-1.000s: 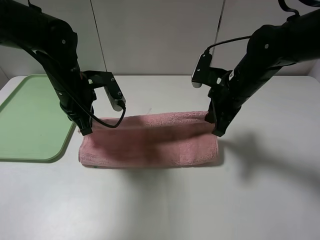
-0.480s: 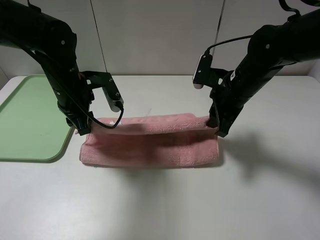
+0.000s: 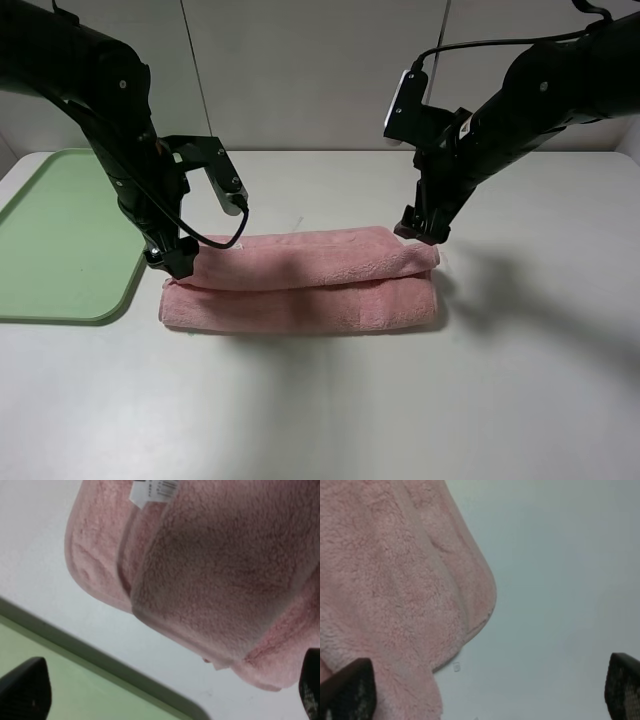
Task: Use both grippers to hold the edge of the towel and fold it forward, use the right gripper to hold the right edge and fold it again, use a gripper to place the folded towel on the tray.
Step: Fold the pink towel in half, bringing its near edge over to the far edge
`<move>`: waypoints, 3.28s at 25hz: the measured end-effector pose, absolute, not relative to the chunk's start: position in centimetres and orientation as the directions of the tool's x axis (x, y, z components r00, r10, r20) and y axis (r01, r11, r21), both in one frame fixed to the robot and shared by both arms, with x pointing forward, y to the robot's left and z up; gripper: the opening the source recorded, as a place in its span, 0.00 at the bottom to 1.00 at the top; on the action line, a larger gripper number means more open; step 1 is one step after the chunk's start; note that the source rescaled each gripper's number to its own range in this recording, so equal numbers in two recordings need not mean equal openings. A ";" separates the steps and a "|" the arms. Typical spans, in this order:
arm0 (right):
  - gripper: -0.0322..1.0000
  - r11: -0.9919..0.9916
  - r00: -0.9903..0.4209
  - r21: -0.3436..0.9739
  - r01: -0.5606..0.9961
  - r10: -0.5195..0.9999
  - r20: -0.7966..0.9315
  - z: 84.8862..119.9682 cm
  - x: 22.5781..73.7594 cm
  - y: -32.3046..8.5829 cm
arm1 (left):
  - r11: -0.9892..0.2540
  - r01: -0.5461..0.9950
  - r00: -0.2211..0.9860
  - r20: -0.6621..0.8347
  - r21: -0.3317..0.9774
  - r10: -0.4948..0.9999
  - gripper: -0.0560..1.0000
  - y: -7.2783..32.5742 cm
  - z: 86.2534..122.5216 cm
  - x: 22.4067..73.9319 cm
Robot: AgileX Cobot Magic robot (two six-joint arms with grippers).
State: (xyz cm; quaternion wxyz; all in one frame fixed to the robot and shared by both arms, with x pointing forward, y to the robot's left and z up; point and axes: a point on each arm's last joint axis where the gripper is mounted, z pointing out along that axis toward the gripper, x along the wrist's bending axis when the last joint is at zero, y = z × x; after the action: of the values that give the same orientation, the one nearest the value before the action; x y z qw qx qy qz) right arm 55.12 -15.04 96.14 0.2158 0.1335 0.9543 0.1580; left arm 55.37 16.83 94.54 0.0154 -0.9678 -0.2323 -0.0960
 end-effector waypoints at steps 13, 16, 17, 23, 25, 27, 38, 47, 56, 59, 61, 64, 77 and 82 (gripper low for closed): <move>1.00 0.913 -0.878 0.351 0.208 0.332 -0.346 96.0 54.9 -15.1 | -0.891 0.454 0.873 0.192 0.016 0.448 1.00 16.8 94.5 55.4; 1.00 0.914 -0.881 0.345 0.214 0.333 -0.335 96.0 54.8 -15.2 | -0.891 0.455 0.873 0.191 0.016 0.449 1.00 16.8 94.5 55.4; 1.00 0.914 -0.883 0.342 0.216 0.333 -0.332 95.9 54.8 -15.2 | -0.891 0.455 0.873 0.191 0.016 0.449 1.00 16.8 94.5 55.4; 1.00 0.916 -0.898 0.344 0.208 0.318 -0.303 95.8 53.9 -13.7 | -0.882 0.470 0.865 0.190 0.019 0.465 1.00 16.8 94.5 55.3; 1.00 0.921 -0.908 0.346 0.181 0.292 -0.301 95.8 53.3 -12.8 | -0.867 0.497 0.851 0.184 0.016 0.491 1.00 16.9 94.5 55.3; 1.00 0.925 -0.915 0.346 0.158 0.269 -0.301 95.8 52.9 -12.0 | -0.855 0.519 0.842 0.173 -0.002 0.510 1.00 17.0 94.5 55.1; 1.00 0.918 -0.916 0.346 0.194 0.296 -0.272 95.8 52.6 -11.8 | -0.807 0.588 0.804 0.146 -0.057 0.576 1.00 17.4 94.8 54.4; 1.00 0.916 -0.915 0.347 0.201 0.302 -0.268 95.8 52.5 -11.8 | -0.694 0.719 0.676 0.203 0.028 0.708 1.00 18.4 99.7 52.9; 1.00 0.916 -0.915 0.346 0.200 0.302 -0.269 95.8 52.5 -11.8 | -0.613 0.734 0.556 0.260 0.293 0.790 1.00 21.4 108.9 46.8; 1.00 0.917 -0.915 0.346 0.199 0.300 -0.269 95.8 52.5 -11.8 | -0.588 0.714 0.523 0.269 0.381 0.809 1.00 22.8 110.7 43.6; 1.00 0.917 -0.915 0.346 0.199 0.300 -0.269 95.8 52.5 -11.8 | -0.571 0.701 0.504 0.271 0.428 0.820 1.00 23.8 111.3 41.5; 1.00 0.917 -0.915 0.347 0.199 0.301 -0.268 95.8 52.5 -11.8 | -0.540 0.682 0.472 0.268 0.493 0.840 1.00 25.4 111.5 38.1; 1.00 0.916 -0.915 0.347 0.202 0.303 -0.267 95.8 52.5 -11.8 | -0.417 0.536 0.376 0.235 0.734 0.897 1.00 31.0 108.4 26.0; 1.00 0.914 -0.913 0.351 0.202 0.305 -0.271 95.8 52.5 -11.8 | -0.371 0.508 0.402 0.168 0.777 0.900 1.00 31.1 106.4 24.5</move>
State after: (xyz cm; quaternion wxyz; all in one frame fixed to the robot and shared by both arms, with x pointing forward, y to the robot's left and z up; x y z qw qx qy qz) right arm 52.55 -11.77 95.78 0.1620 0.1313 0.9649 0.1598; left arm 24.45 31.07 106.41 -0.3254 -0.7714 -0.4565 -0.3011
